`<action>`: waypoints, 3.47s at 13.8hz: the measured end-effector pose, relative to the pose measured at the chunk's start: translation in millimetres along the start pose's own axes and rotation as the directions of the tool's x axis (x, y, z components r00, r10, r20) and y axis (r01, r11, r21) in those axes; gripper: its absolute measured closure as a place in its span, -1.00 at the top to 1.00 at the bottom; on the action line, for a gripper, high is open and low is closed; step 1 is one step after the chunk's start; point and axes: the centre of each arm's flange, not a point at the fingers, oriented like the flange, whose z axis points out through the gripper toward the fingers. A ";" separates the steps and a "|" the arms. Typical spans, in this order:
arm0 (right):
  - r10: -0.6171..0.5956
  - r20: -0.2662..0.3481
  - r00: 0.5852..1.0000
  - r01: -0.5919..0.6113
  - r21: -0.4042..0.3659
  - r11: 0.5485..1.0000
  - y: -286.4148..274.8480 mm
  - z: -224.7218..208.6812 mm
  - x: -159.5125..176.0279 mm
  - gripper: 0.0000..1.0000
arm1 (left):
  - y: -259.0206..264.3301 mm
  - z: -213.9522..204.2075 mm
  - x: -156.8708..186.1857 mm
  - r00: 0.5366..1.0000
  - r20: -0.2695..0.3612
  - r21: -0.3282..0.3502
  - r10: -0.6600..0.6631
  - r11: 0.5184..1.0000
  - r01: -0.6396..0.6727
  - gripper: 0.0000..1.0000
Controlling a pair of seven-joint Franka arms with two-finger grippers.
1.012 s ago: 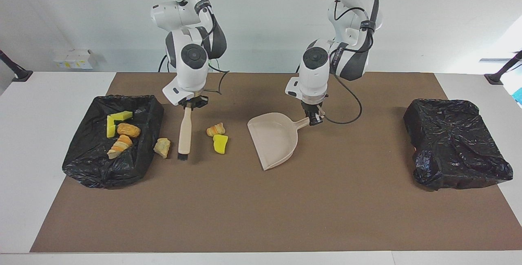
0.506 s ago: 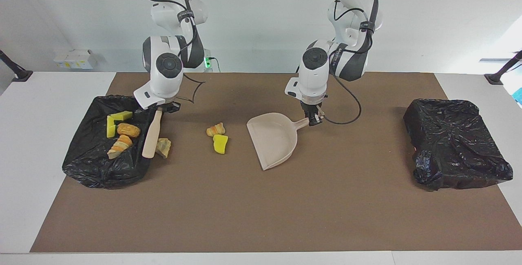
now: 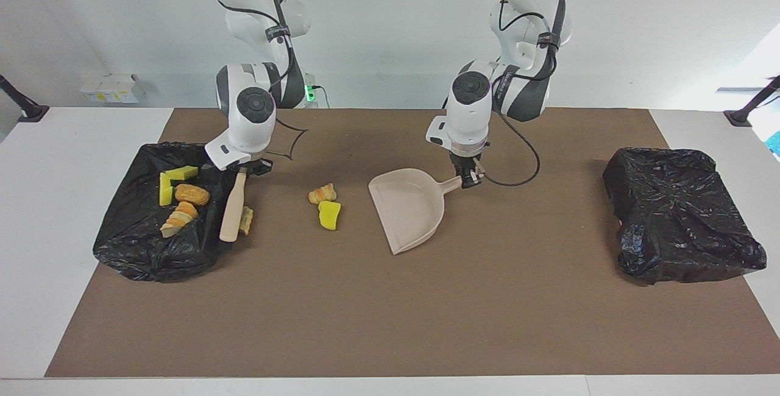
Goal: Sweep and dump trash in bin
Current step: 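Sweep pieces near the bin toward the dustpan with the right gripper's brush, then sweep bread and sponge pieces into the dustpan with the right gripper's brush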
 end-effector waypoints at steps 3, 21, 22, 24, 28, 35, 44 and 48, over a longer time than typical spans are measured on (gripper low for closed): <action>-0.007 0.011 1.000 0.007 0.049 0.999 -20.5 -6.1 -4.5 -0.48 | -0.1 0.1 -0.1 1.000 -0.001 0.000 0.000 1.000 0.000 -0.37; -0.149 0.003 0.989 0.134 0.425 0.895 -272.4 -126.5 -70.6 -0.48 | -0.8 0.3 -0.1 1.000 -0.005 0.004 0.004 1.000 -0.004 -0.37; -0.155 0.005 0.988 0.138 0.428 0.893 -276.6 -129.7 -75.0 -0.48 | -0.8 0.3 -0.1 1.000 -0.005 0.004 0.004 1.000 -0.004 -0.37; -0.167 0.049 0.985 0.132 0.410 0.902 -266.0 -138.0 -81.3 -0.48 | -0.9 0.4 -0.2 1.000 -0.005 0.004 0.004 1.000 -0.004 -0.37; -0.125 0.183 0.975 0.049 0.374 0.926 -191.4 -162.8 -89.4 -0.48 | -1.0 0.5 -0.2 1.000 -0.006 0.005 0.005 1.000 -0.005 -0.37; 0.091 0.354 0.931 -0.192 0.261 0.946 -154.0 -108.9 -119.3 -0.48 | 0.8 0.8 1.8 0.999 0.011 0.033 0.047 0.998 -0.048 -0.37; 0.141 0.264 0.954 -0.232 0.356 0.905 -169.5 -61.1 -133.3 -0.48 | 2.7 4.2 -0.2 0.991 0.076 0.066 0.114 0.991 -0.119 -0.37; 0.088 0.228 0.970 -0.172 0.379 0.909 -228.2 -88.0 -99.4 -0.48 | 14.0 7.8 -1.2 0.983 0.131 0.022 0.130 0.991 -0.134 -0.37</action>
